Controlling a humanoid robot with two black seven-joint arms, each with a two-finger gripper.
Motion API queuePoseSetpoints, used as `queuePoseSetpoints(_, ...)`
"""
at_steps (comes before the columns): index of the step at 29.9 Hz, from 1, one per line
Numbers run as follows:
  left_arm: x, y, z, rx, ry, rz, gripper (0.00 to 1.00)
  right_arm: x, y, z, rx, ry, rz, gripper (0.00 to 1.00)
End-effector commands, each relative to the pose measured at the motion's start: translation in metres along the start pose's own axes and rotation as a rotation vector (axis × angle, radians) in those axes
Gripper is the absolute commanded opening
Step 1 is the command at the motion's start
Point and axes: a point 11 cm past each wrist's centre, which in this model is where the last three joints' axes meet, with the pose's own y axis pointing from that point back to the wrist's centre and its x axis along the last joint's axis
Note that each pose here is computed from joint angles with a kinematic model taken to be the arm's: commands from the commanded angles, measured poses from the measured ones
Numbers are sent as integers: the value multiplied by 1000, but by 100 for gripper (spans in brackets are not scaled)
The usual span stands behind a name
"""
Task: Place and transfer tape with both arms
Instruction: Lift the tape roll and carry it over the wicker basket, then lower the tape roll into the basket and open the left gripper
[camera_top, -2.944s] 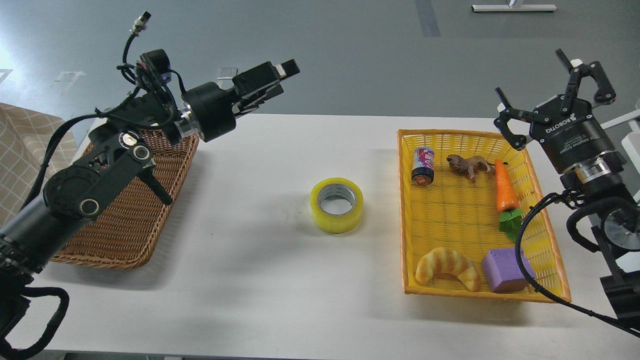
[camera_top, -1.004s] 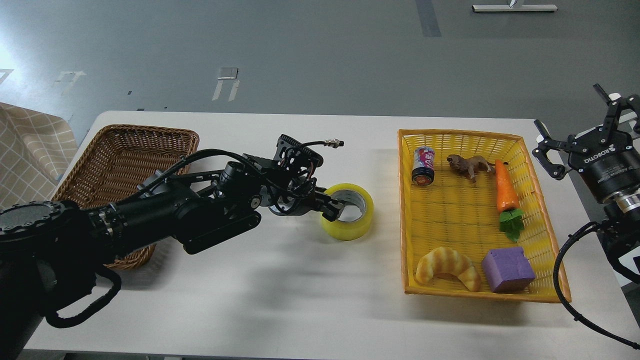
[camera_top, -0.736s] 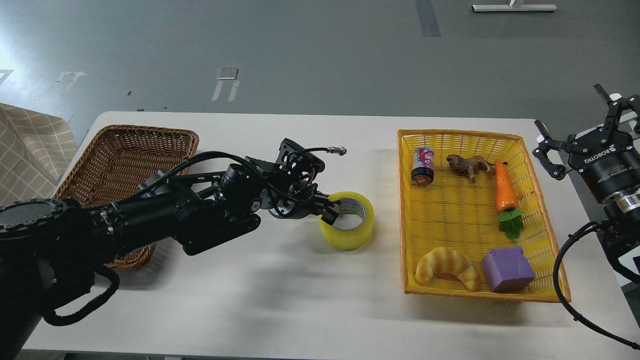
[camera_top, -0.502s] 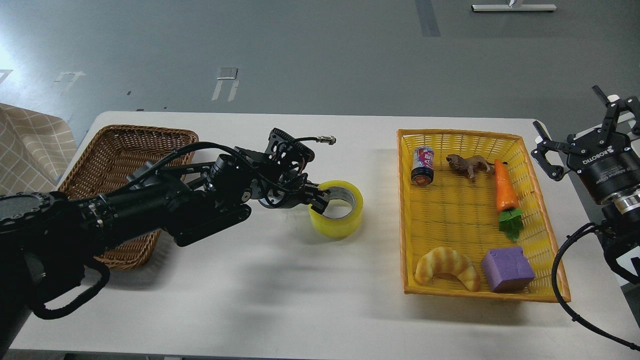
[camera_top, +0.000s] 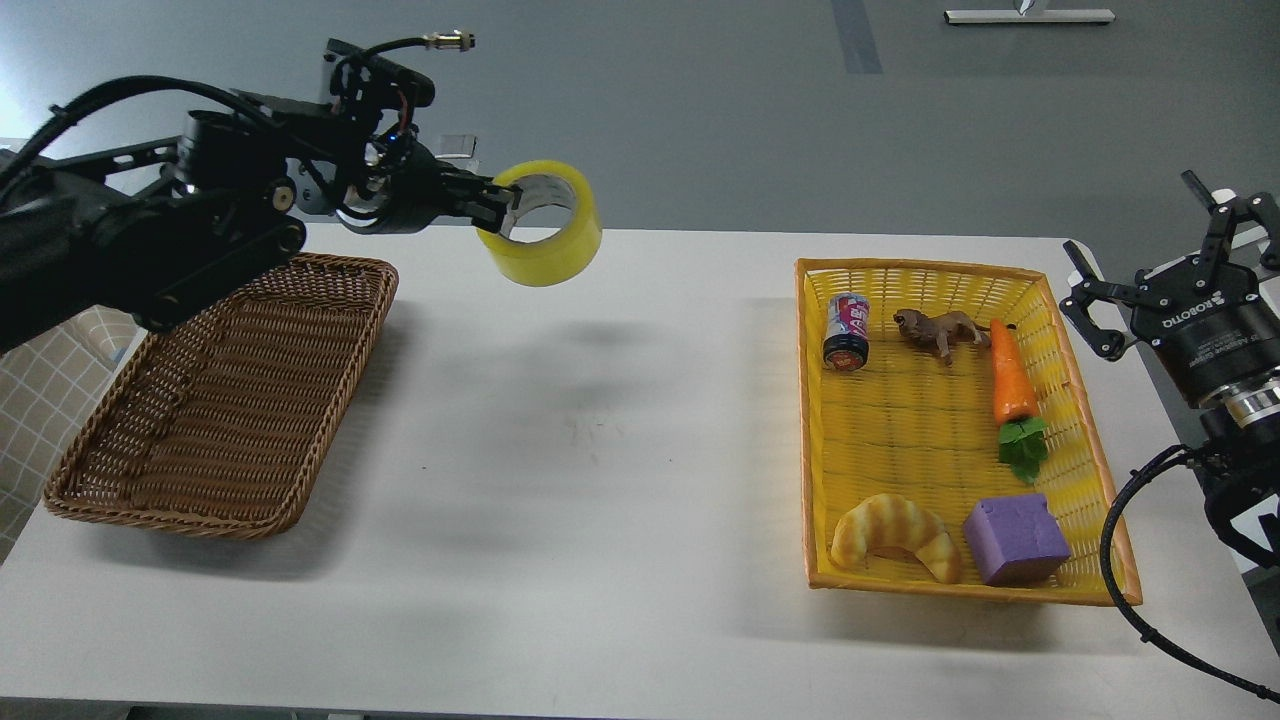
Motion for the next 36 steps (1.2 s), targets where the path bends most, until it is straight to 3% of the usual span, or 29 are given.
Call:
queuePoseSetpoints(1, -13, 26, -40, 66, 23, -11, 0, 0, 0, 0, 1, 0, 0, 100)
queuePoseSetpoints(14, -95, 96, -136, 259, 34, -121, 0, 2, 3, 7, -6, -15, 8, 100)
queuePoseSetpoints(20, -147, 115, -155, 301, 66, -164, 0, 0, 2, 13, -7, -30, 4, 100)
queuePoseSetpoints(36, -216, 114, -154, 302, 108, -200, 0, 3, 5, 15, -12, -32, 13, 100)
